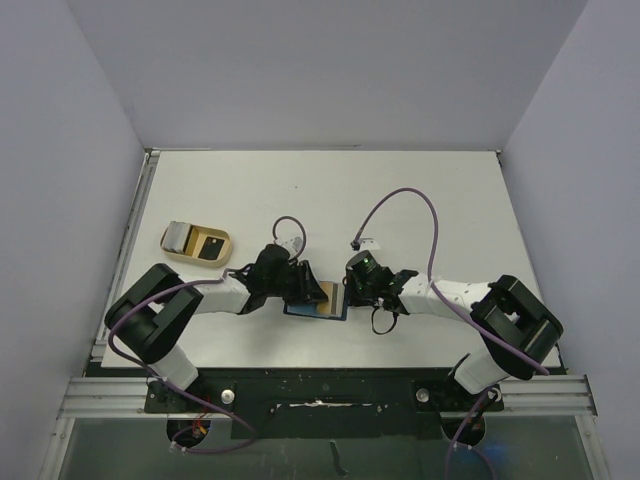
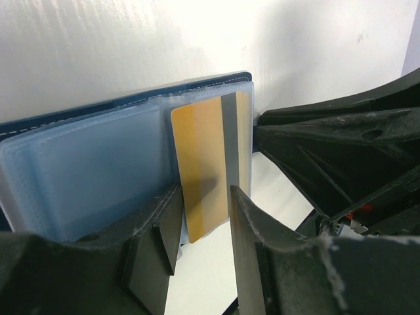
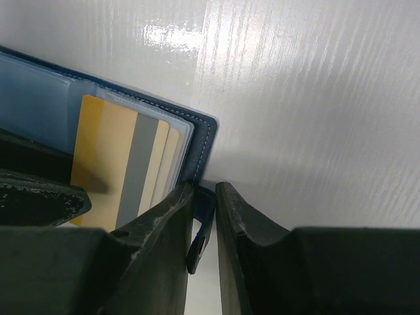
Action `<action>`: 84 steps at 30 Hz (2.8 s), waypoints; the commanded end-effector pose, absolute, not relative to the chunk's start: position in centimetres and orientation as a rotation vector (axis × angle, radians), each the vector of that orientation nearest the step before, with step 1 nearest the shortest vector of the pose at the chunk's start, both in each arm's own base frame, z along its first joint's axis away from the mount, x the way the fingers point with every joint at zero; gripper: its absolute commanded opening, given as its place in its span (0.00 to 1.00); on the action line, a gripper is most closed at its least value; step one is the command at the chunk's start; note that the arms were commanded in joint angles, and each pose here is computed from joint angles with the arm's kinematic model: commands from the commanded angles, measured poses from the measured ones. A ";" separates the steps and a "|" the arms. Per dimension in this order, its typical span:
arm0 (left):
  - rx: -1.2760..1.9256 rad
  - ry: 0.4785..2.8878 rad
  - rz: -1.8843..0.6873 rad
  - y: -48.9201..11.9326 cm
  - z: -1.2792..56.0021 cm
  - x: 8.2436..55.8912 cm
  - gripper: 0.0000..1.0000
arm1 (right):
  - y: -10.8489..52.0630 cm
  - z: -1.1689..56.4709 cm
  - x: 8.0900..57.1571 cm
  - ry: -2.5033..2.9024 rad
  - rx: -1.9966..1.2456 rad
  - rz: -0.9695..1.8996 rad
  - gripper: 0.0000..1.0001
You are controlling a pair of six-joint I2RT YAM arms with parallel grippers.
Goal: Put the credit cards into the card holder
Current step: Insert the credit card into the card holder, then pick up the credit card from the storage box.
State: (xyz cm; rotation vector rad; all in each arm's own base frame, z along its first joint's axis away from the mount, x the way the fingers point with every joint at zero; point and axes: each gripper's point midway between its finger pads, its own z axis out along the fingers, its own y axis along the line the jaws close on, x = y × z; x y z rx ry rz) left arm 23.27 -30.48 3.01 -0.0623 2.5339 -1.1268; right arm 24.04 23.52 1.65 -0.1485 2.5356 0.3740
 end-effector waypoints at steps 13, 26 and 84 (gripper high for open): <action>0.100 2.401 -1.240 -34.0 4.9 23.6 0.33 | 23.9 2.4 24.6 2.487 -0.144 0.386 0.20; 0.082 2.342 -1.114 -32.8 8.0 25.1 0.38 | 22.5 4.3 26.2 2.437 -0.133 0.321 0.23; -0.105 2.470 0.640 6.7 9.3 41.0 0.45 | 23.8 14.5 25.1 2.189 -0.135 0.599 0.67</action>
